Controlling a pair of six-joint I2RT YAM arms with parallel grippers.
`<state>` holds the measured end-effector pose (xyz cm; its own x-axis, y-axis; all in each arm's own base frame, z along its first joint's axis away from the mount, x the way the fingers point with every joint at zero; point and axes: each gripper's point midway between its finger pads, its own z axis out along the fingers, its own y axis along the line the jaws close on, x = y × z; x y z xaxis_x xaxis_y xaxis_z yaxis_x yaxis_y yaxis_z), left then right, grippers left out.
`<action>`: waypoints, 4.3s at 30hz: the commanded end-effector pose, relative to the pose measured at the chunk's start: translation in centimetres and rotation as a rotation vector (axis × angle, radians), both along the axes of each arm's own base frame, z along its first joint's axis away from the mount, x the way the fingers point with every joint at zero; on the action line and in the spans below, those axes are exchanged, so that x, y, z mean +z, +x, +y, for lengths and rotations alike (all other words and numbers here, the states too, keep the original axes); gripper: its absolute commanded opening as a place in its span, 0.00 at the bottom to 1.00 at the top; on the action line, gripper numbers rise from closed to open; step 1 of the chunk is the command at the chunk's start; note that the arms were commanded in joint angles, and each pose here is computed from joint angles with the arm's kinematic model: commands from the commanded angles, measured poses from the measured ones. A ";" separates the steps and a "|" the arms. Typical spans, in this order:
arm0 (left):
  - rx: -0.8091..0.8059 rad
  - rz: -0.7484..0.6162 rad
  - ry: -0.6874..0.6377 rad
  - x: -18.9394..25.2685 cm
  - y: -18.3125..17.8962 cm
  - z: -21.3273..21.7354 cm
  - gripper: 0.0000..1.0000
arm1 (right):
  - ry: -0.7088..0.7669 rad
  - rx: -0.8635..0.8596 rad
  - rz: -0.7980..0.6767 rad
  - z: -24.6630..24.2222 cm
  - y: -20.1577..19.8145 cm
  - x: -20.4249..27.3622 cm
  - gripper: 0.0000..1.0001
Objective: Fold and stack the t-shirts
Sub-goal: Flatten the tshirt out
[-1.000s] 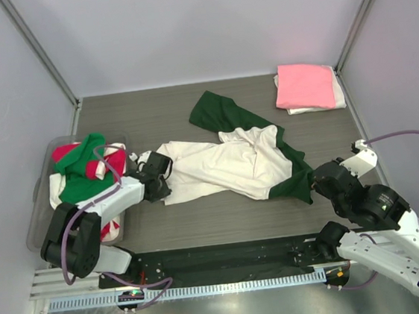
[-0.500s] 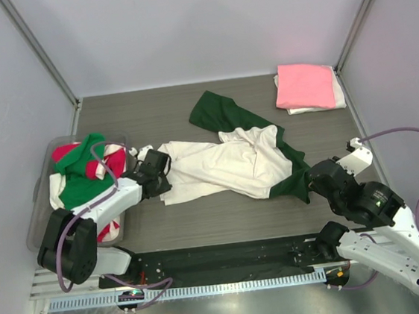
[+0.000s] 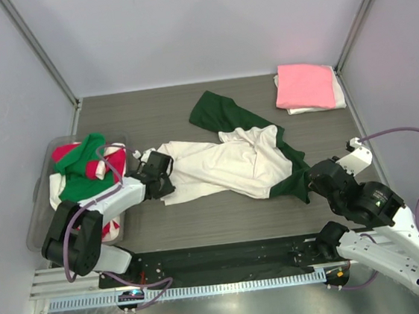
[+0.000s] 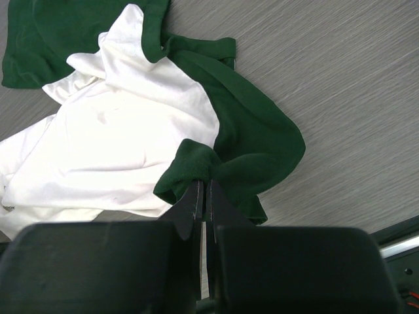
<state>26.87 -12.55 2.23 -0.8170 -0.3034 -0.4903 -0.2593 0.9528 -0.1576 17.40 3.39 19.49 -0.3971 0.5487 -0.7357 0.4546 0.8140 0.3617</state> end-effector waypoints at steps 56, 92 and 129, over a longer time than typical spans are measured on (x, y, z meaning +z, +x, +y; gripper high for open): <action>-0.010 -0.643 -0.107 37.6 -4.5 3.9 0.00 | 0.041 0.005 -0.622 -6.1 -2.1 29.6 0.01; -0.548 -0.174 -0.025 7.0 -8.5 -22.5 0.62 | -0.234 -0.121 -0.416 -7.9 -0.6 21.0 0.01; -0.272 -0.325 0.269 24.0 10.7 -5.4 0.15 | -0.174 -0.081 -0.380 -7.2 -1.2 18.6 0.01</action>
<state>35.45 -22.29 27.96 -0.5693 -0.0232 -0.8218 0.0233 0.9987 -0.0444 15.46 -4.16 37.72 -0.0507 0.4224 -0.9050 0.3540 0.8549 0.3792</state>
